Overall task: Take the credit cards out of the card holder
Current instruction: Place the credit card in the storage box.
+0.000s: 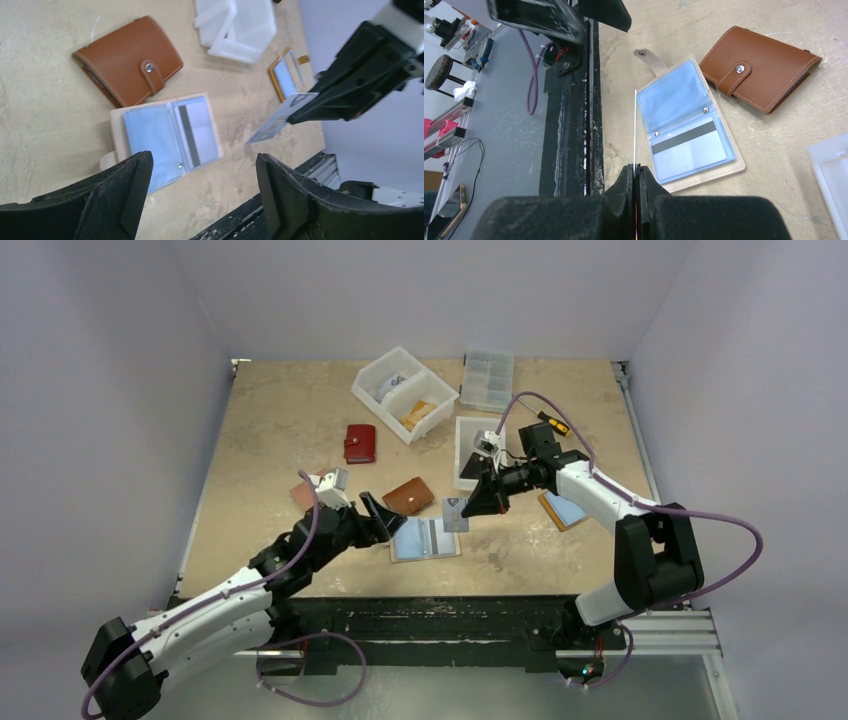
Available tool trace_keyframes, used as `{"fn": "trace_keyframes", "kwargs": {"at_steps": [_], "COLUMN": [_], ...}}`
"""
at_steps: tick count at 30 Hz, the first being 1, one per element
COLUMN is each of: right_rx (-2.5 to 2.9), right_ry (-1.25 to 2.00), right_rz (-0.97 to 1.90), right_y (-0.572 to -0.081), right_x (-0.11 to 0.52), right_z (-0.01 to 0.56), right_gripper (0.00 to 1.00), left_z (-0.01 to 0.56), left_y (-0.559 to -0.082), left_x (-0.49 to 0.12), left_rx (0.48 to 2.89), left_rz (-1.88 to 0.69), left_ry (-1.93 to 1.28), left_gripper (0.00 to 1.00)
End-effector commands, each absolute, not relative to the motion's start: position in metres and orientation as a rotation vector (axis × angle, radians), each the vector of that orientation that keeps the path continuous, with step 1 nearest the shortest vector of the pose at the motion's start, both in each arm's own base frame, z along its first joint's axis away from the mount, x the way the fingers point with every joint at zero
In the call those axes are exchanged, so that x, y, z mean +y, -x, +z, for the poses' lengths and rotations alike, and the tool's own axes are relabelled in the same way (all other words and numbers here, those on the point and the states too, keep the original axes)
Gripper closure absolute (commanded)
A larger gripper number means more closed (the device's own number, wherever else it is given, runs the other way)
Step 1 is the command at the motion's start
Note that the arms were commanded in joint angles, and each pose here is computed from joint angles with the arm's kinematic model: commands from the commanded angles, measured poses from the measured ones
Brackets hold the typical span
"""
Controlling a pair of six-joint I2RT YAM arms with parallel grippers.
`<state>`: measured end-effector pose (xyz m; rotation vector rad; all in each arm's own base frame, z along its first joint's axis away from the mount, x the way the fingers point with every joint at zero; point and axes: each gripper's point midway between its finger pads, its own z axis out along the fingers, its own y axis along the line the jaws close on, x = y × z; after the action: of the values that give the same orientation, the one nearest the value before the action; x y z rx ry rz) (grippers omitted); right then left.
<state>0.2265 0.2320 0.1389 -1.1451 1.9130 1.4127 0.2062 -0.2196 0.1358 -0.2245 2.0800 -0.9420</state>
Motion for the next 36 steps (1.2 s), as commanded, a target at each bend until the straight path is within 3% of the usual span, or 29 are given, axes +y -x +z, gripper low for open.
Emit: {"fn": "trace_keyframes", "kwargs": {"at_steps": [1,8,22,33,36], "right_rx": [1.855,1.834,1.801,1.795,1.795], "right_ry": [1.164,1.164,1.151,1.144,1.143], "right_rz": [1.413,1.454,1.536,1.542,1.544], "right_y": [-0.227,-0.224,-0.218,-0.216,-0.216], "right_x": [0.232,0.234,0.238,0.237,0.237], "right_z": [0.152,0.157,0.162,0.163,0.163], "right_gripper": [1.00,1.00,1.00,1.00,1.00], "left_z": [0.178,0.204,0.189,0.195,0.194], "left_y": [-0.211,-0.210,-0.219,-0.204,-0.201], "left_x": [-0.231,-0.259,-0.314,-0.338,-0.342], "left_rx": [1.871,1.676,1.715,1.636,1.629], "left_rz": [-1.083,-1.327,-1.462,-1.668,-1.703], "left_ry": [0.153,0.100,-0.061,-0.168,-0.187], "left_gripper": [0.17,0.15,0.19,0.52,0.69]}}
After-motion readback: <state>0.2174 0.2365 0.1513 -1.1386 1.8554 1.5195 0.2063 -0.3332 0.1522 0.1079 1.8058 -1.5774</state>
